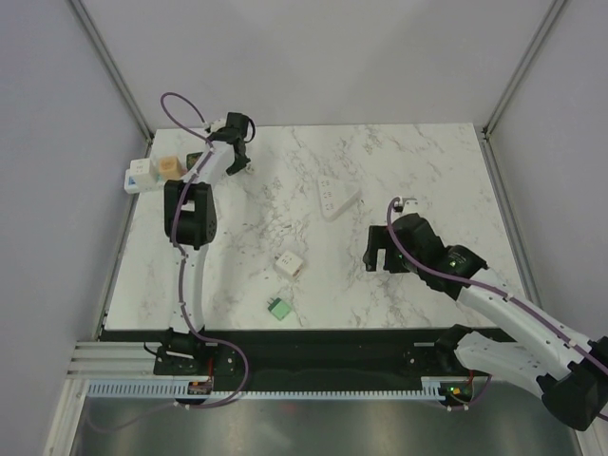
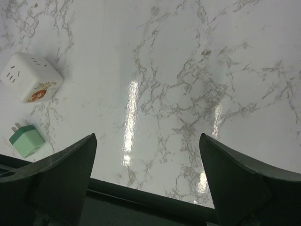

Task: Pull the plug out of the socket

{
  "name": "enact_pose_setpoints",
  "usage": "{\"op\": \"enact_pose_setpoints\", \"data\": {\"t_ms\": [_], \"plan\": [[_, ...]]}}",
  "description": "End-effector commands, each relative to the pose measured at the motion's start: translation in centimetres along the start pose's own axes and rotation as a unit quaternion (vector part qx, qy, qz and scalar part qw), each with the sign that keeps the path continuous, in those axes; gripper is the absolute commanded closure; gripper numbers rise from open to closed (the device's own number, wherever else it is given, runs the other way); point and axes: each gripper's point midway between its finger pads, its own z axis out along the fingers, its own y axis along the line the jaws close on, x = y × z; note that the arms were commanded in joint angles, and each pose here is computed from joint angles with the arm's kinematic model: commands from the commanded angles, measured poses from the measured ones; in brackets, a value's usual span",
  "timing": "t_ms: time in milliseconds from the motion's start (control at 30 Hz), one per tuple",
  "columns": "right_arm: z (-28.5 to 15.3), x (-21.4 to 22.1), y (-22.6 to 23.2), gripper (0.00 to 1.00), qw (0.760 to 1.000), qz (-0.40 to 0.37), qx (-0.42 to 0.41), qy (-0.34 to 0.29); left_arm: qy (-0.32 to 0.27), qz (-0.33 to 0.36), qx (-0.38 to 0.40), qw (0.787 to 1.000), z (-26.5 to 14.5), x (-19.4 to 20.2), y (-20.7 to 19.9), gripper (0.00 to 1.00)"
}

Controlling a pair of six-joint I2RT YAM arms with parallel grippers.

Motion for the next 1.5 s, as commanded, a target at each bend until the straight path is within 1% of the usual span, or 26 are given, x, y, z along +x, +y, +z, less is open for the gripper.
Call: {"op": "enact_pose_setpoints", "data": {"t_ms": [0,100,233,267,333,367,433,467,533,600,633,667,700,733,767,833,867,900,933,1033,1067,1133,1167,1233,1333,1467], "plan": [[-1.3,-1.2,0.2,0.02,1.000,-0.003,-0.007,-0.023,-0.001,0.041,-0.003,0.999,-3.9,-0.9,1.7,0.98],[-1.1,-0.7,0.1,0.02,1.000,0.003,-0.008,-0.020,-0.005,0.054,-0.003,0.999,-6.4,-0.5,2.6,0.98],[-0.6,-0.6,0.7,0.02,1.000,0.009,-0.020,-0.017,0.006,0.069,-0.002,0.998,-9.4,2.0,3.9,0.98],[-0.5,-0.5,0.7,0.02,1.000,0.008,-0.022,-0.016,0.026,0.075,-0.013,0.997,-9.3,4.3,5.3,0.98],[-0.4,-0.8,1.1,0.02,0.999,0.011,-0.030,-0.022,0.028,0.061,0.007,0.998,-11.5,5.3,5.9,0.98],[-0.4,-0.8,1.1,0.02,0.999,0.010,-0.031,-0.024,0.050,0.068,-0.008,0.996,-11.2,8.1,7.7,0.98],[-0.3,-0.9,1.3,0.02,0.999,0.009,-0.037,-0.025,0.058,0.052,0.004,0.997,-13.4,9.5,8.8,0.98],[-0.2,-0.8,1.4,0.02,0.999,0.008,-0.038,-0.023,0.083,0.050,-0.014,0.995,-13.3,12.3,10.8,0.98],[-0.1,-0.9,1.7,0.02,0.999,0.009,-0.043,-0.023,0.082,0.034,0.004,0.996,-15.7,13.7,11.8,0.98],[0.2,-0.6,1.8,0.02,0.999,0.009,-0.046,-0.019,0.104,0.031,0.001,0.994,-16.6,16.8,13.8,0.98],[0.4,-0.6,2.0,0.02,0.998,0.009,-0.052,-0.017,0.099,0.014,0.017,0.995,-18.0,16.8,14.2,0.98],[0.6,-0.4,2.1,0.02,0.998,0.007,-0.054,-0.013,0.119,0.005,0.010,0.993,-18.1,18.9,15.6,0.98],[0.8,-0.3,2.3,0.02,0.998,0.007,-0.057,-0.012,0.135,-0.004,0.023,0.991,-18.7,20.0,15.8,0.96],[1.0,-0.2,2.4,0.02,0.998,0.005,-0.059,-0.007,0.140,-0.011,0.034,0.990,-19.3,20.6,16.2,0.90],[1.2,0.0,2.4,0.02,0.998,0.003,-0.058,-0.004,0.142,-0.022,0.046,0.989,-20.2,21.5,17.0,0.70],[1.6,0.2,2.4,0.02,0.998,0.000,-0.057,0.003,0.137,-0.038,0.056,0.988,-21.0,21.8,17.7,0.46],[1.7,0.3,2.5,0.02,0.998,-0.003,-0.056,0.004,0.126,-0.047,0.066,0.989,-21.7,21.5,18.0,0.28],[1.9,0.3,2.5,0.02,0.998,-0.004,-0.057,0.005,0.120,-0.050,0.069,0.989,-22.0,21.3,18.2,0.18],[2.0,0.5,2.5,0.02,0.998,-0.007,-0.059,0.008,0.115,-0.052,0.069,0.990,-22.3,21.0,18.3,0.13],[2.2,0.8,2.7,0.02,0.998,-0.012,-0.064,0.017,0.090,-0.052,0.069,0.992,-23.1,19.0,18.1,0.06],[2.3,0.9,2.8,0.02,0.998,-0.015,-0.064,0.018,0.077,-0.053,0.070,0.993,-23.7,17.6,17.6,0.00],[2.3,1.0,2.7,0.02,0.998,-0.018,-0.064,0.022,0.061,-0.041,0.036,0.997,-23.0,16.1,18.1,0.00],[2.3,0.9,2.8,0.02,0.997,-0.018,-0.067,0.020,0.047,-0.032,0.039,0.998,-23.3,14.3,17.4,0.00],[2.0,0.9,2.8,0.02,0.997,-0.018,-0.070,0.017,0.065,-0.020,0.013,0.998,-22.0,13.5,17.5,0.00],[1.6,0.6,2.8,0.02,0.997,-0.017,-0.074,0.009,0.059,-0.017,-0.011,0.998,-21.0,10.4,17.2,0.00],[1.2,0.6,2.9,0.02,0.997,-0.014,-0.077,0.007,0.045,-0.010,-0.041,0.998,-19.8,8.5,17.2,0.00]]}}
